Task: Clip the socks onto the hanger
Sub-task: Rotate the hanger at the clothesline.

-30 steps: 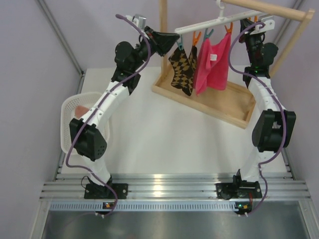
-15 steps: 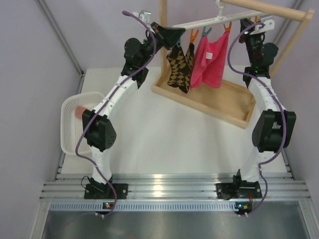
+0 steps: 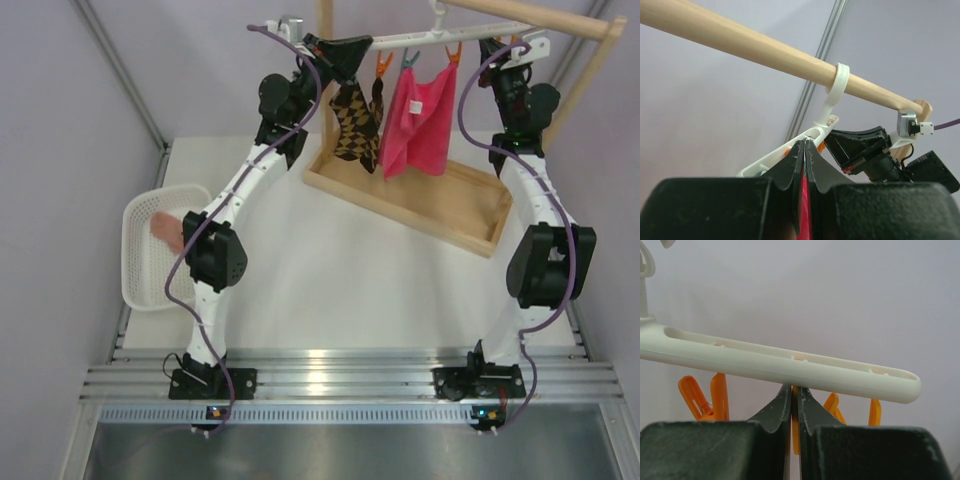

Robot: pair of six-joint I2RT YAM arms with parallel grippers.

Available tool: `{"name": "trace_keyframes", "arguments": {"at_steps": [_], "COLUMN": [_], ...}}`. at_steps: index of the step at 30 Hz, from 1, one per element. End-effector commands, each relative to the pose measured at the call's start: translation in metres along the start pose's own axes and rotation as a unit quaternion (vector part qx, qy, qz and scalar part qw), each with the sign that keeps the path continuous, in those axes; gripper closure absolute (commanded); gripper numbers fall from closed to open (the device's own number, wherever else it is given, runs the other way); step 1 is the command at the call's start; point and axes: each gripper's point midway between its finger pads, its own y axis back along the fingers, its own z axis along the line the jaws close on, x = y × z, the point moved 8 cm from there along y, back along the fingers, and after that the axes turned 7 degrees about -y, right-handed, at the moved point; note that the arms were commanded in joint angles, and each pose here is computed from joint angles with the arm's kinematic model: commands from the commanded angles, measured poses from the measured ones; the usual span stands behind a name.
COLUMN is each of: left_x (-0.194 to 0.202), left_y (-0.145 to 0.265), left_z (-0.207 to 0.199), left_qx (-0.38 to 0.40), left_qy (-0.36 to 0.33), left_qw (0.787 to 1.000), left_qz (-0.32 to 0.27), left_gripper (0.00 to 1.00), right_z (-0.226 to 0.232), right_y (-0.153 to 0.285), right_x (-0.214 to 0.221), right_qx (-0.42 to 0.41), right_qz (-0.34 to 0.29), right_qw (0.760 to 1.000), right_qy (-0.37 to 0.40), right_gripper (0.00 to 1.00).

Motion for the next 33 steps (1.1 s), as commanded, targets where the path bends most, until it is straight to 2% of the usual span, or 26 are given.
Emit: {"name": "trace_keyframes", "arguments": {"at_steps": [1,15,21,24,25,26,29,30,32,33], "left_x": [-0.006,0.014,0.018,0.011,0.005,0.002,-0.017,-0.026,-0.032,-0.043], "left_y": [-0.006,-0.009,-0.01,-0.011,-0.012,-0.012,-0.008,-0.004,0.003,0.01], "left_z": [0.013,0.033,0.034,0.031,0.026,0.022,0.008,-0.001,-0.009,-0.018], "left_qx": [-0.021,-0.043,-0.042,-0.034,-0.03,-0.027,-0.018,-0.009,-0.003,-0.003], "left_qy": [-0.03,-0.042,-0.051,-0.058,-0.059,-0.062,-0.073,-0.082,-0.09,-0.1], "left_qw": [0.999,0.997,0.997,0.997,0.997,0.997,0.996,0.996,0.996,0.995], "left_qz": [-0.037,-0.045,-0.046,-0.05,-0.05,-0.048,-0.039,-0.031,-0.011,-0.004], "left_gripper": [0.91,0.91,0.88,0.76,0.7,0.58,0.42,0.34,0.26,0.17], "right_z": [0.034,0.042,0.046,0.043,0.04,0.035,0.02,0.009,0.0,-0.004], "right_y": [-0.001,0.008,0.017,0.017,0.014,0.013,0.003,0.0,-0.007,-0.01], "right_x": [-0.097,-0.113,-0.098,-0.088,-0.09,-0.087,-0.086,-0.074,-0.082,-0.075], "right_qx": [-0.076,-0.099,-0.114,-0.11,-0.098,-0.088,-0.066,-0.054,-0.044,-0.041], "right_qz": [-0.116,-0.106,-0.074,-0.057,-0.055,-0.045,-0.04,-0.024,-0.033,-0.026], "right_qw": [0.99,0.989,0.99,0.992,0.993,0.995,0.996,0.998,0.998,0.998], "right_qy": [0.029,0.031,0.026,0.032,0.035,0.034,0.034,0.028,0.035,0.034], "right_gripper": [1.0,1.0,1.0,1.0,1.0,1.0,0.99,0.99,0.99,0.99]}}
